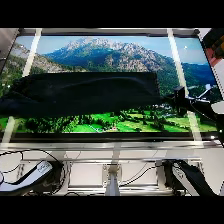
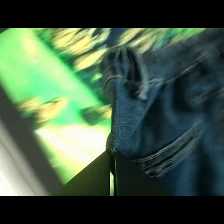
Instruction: Fold the clothes and pants, and hang the long-sleeved shirts on hangers.
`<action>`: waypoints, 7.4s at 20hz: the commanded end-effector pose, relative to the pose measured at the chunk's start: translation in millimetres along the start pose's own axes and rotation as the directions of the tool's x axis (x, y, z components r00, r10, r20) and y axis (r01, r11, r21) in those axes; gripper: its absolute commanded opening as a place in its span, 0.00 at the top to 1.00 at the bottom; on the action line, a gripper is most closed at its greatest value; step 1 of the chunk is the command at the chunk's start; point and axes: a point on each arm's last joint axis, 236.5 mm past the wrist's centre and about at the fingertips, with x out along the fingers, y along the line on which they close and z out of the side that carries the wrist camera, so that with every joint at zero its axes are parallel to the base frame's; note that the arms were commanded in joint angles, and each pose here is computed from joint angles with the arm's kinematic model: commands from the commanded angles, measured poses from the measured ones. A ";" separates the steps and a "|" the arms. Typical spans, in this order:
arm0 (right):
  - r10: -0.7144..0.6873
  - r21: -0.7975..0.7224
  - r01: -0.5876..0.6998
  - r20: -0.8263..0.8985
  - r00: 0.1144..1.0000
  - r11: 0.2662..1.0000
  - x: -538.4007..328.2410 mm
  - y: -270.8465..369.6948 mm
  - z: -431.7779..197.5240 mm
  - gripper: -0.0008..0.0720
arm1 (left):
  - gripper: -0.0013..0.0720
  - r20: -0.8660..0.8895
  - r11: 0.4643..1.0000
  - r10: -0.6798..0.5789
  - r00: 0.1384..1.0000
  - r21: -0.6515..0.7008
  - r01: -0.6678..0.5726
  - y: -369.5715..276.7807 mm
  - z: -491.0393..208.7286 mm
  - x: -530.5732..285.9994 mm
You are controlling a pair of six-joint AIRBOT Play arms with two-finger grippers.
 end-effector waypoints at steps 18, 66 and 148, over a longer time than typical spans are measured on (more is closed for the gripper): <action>0.081 0.185 -0.178 0.437 0.896 0.967 105.2 22.4 121.5 0.95 | 0.94 0.547 0.779 -0.352 0.760 -0.278 0.562 -201.2 86.6 17.5; 0.136 -0.185 -0.079 0.322 0.937 0.980 165.6 87.1 117.3 0.05 | 0.27 0.192 0.981 -0.192 0.962 0.078 0.180 -112.0 27.3 -23.0; 0.223 -0.591 -0.567 -0.553 0.803 0.573 216.1 230.1 -420.6 0.96 | 0.93 0.136 0.586 -0.796 0.589 0.417 0.695 -349.7 -37.6 -243.0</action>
